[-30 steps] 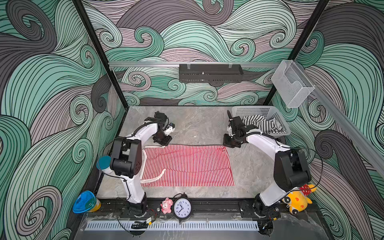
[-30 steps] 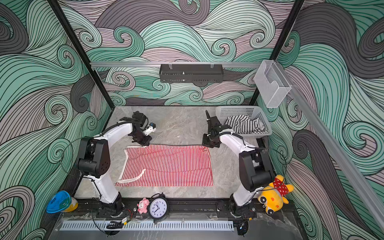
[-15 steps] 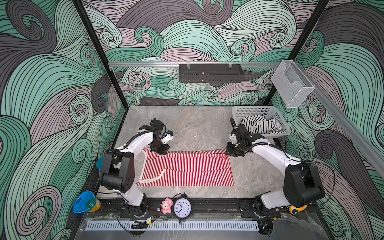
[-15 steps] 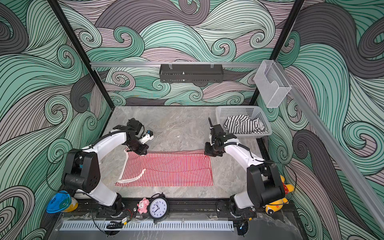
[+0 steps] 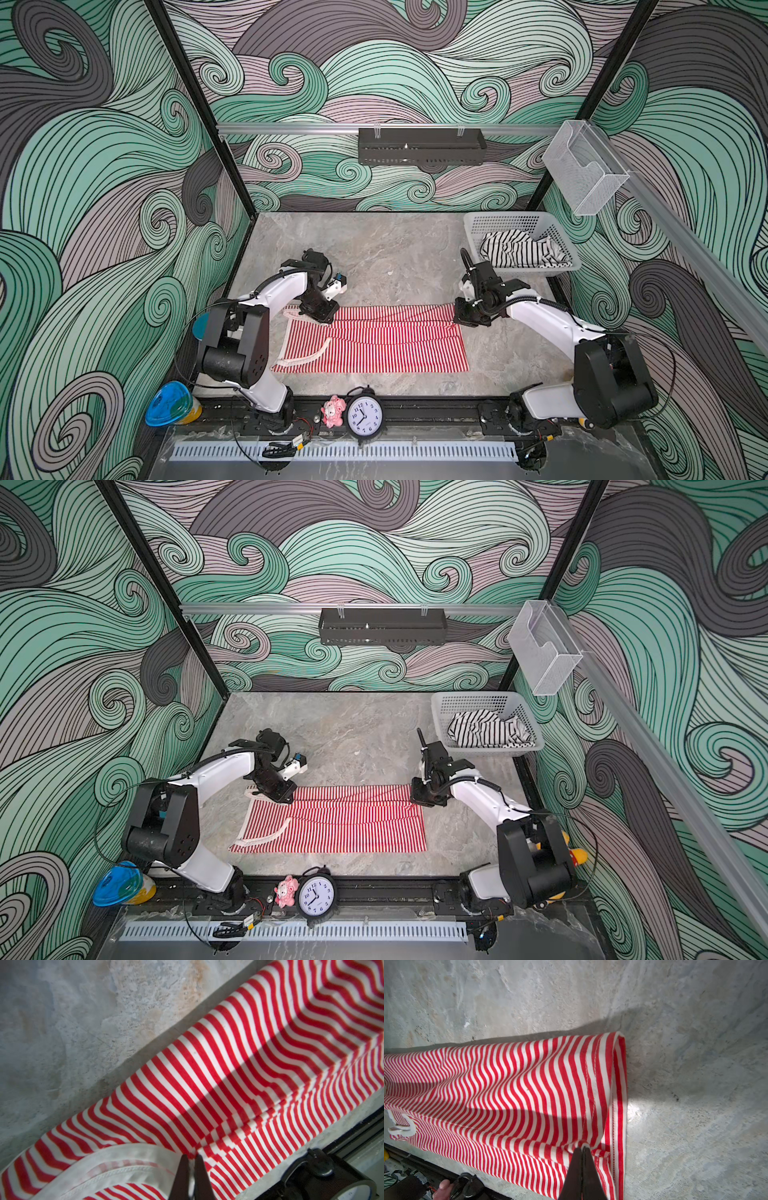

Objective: Fold and stack the tank tops

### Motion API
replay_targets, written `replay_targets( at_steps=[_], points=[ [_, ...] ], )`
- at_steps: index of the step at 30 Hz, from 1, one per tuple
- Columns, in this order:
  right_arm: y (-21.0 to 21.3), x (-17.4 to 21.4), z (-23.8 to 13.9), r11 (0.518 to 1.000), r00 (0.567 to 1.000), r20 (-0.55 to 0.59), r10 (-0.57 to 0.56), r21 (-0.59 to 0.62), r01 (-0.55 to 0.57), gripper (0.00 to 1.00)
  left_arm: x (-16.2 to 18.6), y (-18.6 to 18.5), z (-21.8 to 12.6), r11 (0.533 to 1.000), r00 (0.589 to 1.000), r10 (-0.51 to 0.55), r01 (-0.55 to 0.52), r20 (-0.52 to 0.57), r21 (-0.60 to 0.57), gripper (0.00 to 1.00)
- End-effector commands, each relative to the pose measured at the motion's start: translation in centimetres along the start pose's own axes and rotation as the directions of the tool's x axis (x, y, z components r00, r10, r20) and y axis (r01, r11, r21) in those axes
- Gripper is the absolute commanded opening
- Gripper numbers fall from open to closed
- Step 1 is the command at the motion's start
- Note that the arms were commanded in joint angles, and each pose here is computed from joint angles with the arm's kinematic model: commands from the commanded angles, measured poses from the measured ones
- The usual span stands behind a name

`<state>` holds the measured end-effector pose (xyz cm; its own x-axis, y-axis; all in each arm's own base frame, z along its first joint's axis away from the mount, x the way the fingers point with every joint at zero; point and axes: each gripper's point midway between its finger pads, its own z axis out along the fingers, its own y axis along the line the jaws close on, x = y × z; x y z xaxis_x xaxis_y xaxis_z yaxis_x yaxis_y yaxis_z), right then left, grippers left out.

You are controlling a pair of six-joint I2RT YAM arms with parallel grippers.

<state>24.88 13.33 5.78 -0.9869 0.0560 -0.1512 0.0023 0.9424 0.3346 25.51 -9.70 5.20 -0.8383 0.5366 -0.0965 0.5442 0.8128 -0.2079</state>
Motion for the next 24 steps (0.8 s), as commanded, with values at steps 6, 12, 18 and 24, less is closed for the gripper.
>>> replay_targets(
  at_steps=[6,12,18,24],
  points=[
    [-0.6,0.4,1.3,1.000,1.000,-0.014,0.011,0.018,-0.011,0.08,1.9,-1.1,1.1,0.999,0.997,0.007,-0.004,-0.073,0.037,0.06],
    [-0.3,0.2,0.6,1.000,1.000,-0.004,0.009,0.019,-0.009,0.32,3.3,-1.3,1.5,0.999,0.991,0.027,-0.024,-0.127,0.024,0.22],
    [0.9,-0.6,-1.3,1.000,0.998,0.058,0.013,-0.004,-0.013,0.37,3.3,-1.3,-0.6,0.999,0.993,0.051,-0.052,-0.105,-0.010,0.34],
    [3.1,-1.2,-1.1,1.000,0.997,0.075,-0.010,-0.026,0.012,0.30,1.7,-1.4,-1.6,0.998,0.996,0.062,-0.063,-0.058,-0.011,0.34]
  ],
)
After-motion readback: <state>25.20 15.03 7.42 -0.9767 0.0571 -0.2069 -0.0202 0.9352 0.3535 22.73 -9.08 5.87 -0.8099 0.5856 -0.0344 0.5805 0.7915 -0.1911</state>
